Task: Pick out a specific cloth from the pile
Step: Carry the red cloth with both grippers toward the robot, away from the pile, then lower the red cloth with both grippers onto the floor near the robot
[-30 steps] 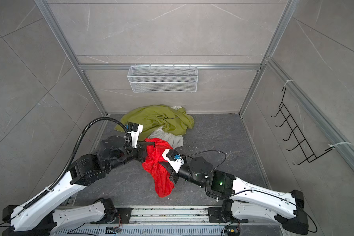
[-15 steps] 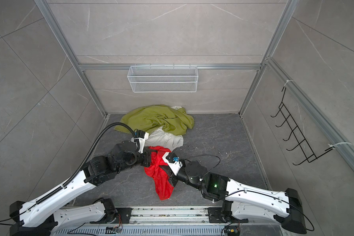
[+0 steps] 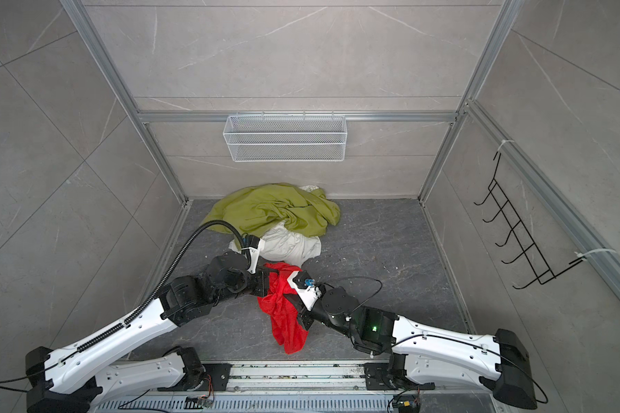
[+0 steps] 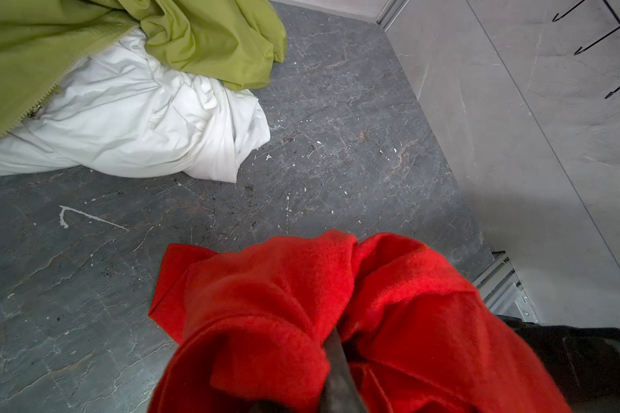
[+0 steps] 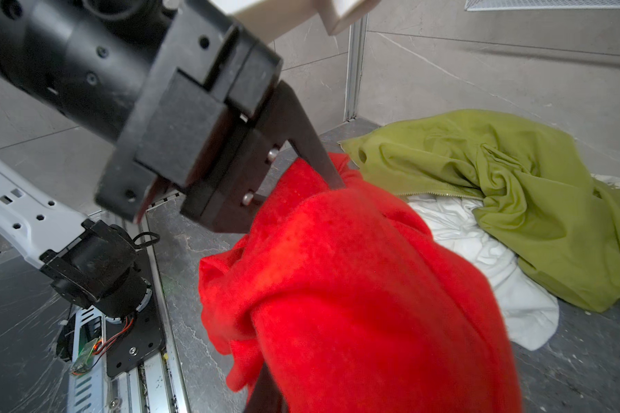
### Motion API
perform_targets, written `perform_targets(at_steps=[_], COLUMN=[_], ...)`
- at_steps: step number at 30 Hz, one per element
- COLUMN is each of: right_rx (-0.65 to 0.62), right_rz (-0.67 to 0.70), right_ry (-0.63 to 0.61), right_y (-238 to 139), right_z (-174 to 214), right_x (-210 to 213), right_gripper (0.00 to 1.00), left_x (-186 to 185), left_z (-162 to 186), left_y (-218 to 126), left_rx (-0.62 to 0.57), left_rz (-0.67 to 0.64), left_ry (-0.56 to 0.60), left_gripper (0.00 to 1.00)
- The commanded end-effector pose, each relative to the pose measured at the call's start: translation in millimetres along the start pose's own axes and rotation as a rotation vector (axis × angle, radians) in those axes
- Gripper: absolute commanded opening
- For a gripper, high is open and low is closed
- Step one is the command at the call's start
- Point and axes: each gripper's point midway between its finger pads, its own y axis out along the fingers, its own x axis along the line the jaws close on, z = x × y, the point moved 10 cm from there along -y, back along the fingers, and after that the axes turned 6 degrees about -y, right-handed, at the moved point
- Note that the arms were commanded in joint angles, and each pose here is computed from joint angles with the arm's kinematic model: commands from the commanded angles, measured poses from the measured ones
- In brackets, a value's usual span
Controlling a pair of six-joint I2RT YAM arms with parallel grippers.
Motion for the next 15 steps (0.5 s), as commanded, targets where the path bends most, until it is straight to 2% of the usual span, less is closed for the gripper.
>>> perform_targets(at_steps=[1,7,15], right_rx=[0.014,0.061,0.115], right_rz=[0.021,0.038,0.108], right_ry=[0.001,-0.026,-0.127], right_y=[-1.2,-2.3,1.7], right_z=[-0.5,7.1,17.7], right_x=[-0.6,-2.3,-7.8], right_gripper=[0.0,0.0,0.0], left_x=[-1.1,9.8,26.4], left_z=[-0.3,7.5,20.0], left_y=[-1.3,-0.7,2.9], left_rx=[-0.022,-0.029,-0.031], left_rz=[0.03,-0.014,-0.083], left_ry=[-0.03,-0.048,-0.069], left_gripper=[0.0,0.0,0.0])
